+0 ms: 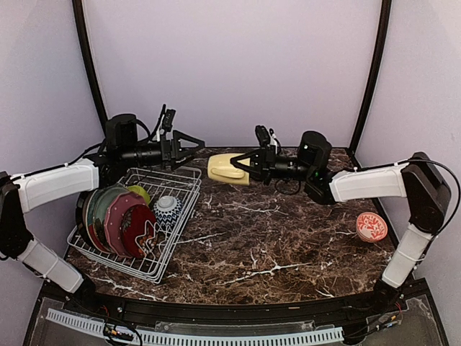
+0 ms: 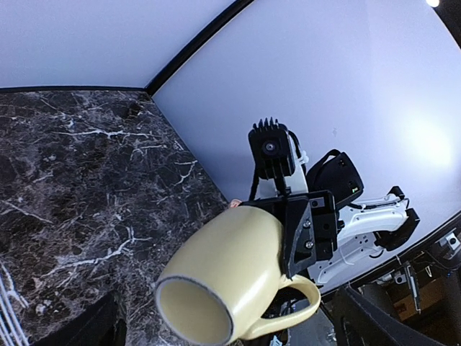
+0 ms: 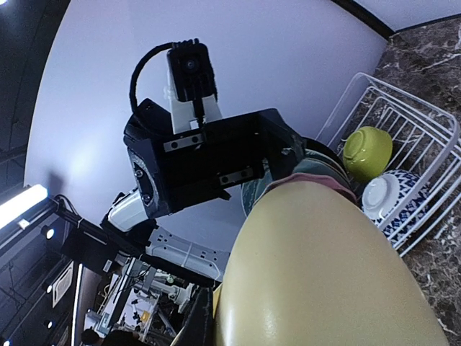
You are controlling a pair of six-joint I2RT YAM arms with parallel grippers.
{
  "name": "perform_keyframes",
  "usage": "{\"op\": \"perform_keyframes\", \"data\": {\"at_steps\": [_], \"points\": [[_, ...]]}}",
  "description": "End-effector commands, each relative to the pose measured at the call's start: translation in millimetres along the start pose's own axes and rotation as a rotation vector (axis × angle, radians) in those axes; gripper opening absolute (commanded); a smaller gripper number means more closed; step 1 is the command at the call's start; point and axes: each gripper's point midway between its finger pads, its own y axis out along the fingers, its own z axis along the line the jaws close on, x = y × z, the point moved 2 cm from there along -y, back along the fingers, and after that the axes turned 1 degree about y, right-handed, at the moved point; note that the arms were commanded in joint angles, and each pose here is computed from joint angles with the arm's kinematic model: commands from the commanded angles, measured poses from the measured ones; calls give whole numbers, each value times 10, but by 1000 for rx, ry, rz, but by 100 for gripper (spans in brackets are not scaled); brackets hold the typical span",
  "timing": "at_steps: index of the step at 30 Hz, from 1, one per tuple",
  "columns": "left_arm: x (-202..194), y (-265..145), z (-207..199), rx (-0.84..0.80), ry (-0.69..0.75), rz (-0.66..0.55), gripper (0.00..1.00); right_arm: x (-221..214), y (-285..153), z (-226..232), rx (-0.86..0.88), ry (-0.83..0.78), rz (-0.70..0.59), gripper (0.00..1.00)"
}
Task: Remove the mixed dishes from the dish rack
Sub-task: Pass from the left arm to the right, then place the cup at the corner of the board.
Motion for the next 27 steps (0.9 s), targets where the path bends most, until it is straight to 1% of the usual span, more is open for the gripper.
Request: {"op": "perform_keyframes", "data": {"at_steps": [1, 2, 3, 4, 5, 6, 7, 8, 9, 10, 11, 13, 14, 16, 19, 23, 27], "points": [[150, -249, 30, 148, 144, 5, 99, 131, -250, 256, -56, -152, -67, 0], [249, -321, 33, 185, 166, -21, 99, 139, -307, 181, -120, -145, -78, 0], [234, -403, 144, 275, 178, -15, 99, 160, -363, 93, -201, -144, -88, 0], [314, -465, 143, 314, 204, -32, 99, 187, -428, -12, -304, -137, -99, 0], [317, -546, 212, 392, 234, -27, 99, 220, -515, -161, -447, -127, -108, 0], [345, -601, 196, 428, 250, -20, 99, 129, -695, -427, -649, -59, -78, 0], [453, -670, 155, 473, 312, -45, 99, 142, -875, -585, -823, -31, -90, 0], [449, -711, 165, 501, 323, -36, 99, 111, -1100, -781, -1010, 18, -98, 0], [525, -775, 141, 542, 368, -57, 99, 90, -1328, -901, -1175, 67, -122, 0], [542, -807, 142, 562, 384, -61, 99, 61, -1576, -983, -1339, 108, -148, 0], [576, -855, 136, 591, 418, -73, 99, 37, -1753, -990, -1450, 123, -158, 0], [584, -903, 163, 625, 448, -80, 99, 0, -2042, -993, -1639, 158, -178, 0], [591, -921, 162, 633, 464, -85, 99, 11, -2151, -949, -1704, 189, -231, 0], [556, -921, 199, 637, 472, -81, 99, 54, -2240, -854, -1753, 208, -280, 0], [463, -895, 288, 634, 464, -62, 99, 171, -2339, -794, -1745, 260, -349, 0], [374, -878, 335, 622, 452, -39, 99, 276, -2610, -886, -1700, 446, -384, 0], [330, -897, 318, 613, 456, -34, 99, 396, -2941, -972, -1701, 566, -477, 0]]}}
